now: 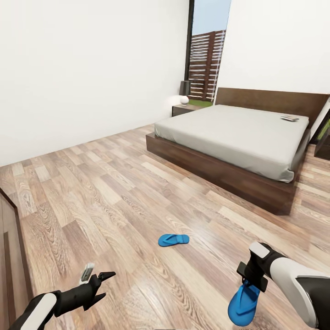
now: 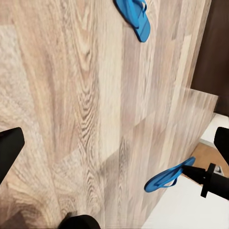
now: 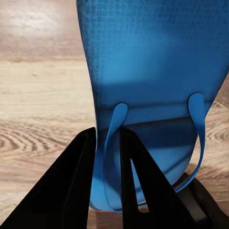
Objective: In the bedroom, move the book from the bed onto either nightstand, and place the two sandals side by side next to the bed.
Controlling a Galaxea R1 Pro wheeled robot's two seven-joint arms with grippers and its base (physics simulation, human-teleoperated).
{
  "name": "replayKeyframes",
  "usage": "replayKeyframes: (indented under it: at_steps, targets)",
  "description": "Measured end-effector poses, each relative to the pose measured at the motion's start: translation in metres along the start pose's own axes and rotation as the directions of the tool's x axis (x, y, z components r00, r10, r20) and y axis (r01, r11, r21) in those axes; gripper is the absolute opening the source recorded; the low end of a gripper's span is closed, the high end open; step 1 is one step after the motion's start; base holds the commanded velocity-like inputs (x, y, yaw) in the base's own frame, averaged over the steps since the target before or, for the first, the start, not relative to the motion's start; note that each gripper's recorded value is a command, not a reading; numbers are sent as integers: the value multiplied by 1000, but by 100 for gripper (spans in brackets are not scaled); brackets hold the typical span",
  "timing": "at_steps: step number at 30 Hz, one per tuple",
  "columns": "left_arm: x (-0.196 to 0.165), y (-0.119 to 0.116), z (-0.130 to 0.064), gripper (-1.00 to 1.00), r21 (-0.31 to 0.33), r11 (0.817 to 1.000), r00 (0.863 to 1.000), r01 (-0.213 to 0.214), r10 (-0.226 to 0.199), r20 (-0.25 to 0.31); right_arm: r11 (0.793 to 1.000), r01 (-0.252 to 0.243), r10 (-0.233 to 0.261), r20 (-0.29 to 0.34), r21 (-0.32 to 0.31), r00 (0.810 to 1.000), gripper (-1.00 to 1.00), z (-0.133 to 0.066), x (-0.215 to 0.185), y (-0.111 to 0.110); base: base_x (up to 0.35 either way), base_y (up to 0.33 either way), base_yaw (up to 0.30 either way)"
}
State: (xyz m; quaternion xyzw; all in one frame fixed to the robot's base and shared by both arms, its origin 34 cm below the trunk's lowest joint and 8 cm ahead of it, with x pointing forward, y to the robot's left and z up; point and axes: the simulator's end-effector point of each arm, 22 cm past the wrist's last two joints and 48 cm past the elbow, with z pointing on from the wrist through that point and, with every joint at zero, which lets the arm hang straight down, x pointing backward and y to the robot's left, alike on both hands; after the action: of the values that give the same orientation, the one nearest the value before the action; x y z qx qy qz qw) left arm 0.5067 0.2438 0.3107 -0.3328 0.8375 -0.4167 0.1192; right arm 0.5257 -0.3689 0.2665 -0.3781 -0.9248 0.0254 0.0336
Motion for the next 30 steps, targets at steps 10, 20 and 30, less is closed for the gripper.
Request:
replayKeyframes:
  at_steps: [10, 20, 30]
  targets:
    - [0, 0, 0, 100, 0, 1000, 1000, 0, 0, -1, 1000, -1, 1, -7, 5, 1000, -100, 2, 3, -2, 0, 0, -204]
    - [0, 0, 0, 100, 2, 1000, 1000, -1, 1, -1, 1000, 1, 0, -9, 4, 1000, -100, 2, 4, -1, 0, 0, -226]
    - [0, 0, 0, 100, 2, 1000, 1000, -1, 1, -1, 1000, 1, -1, -10, 3, 1000, -100, 2, 5, -1, 0, 0, -211]
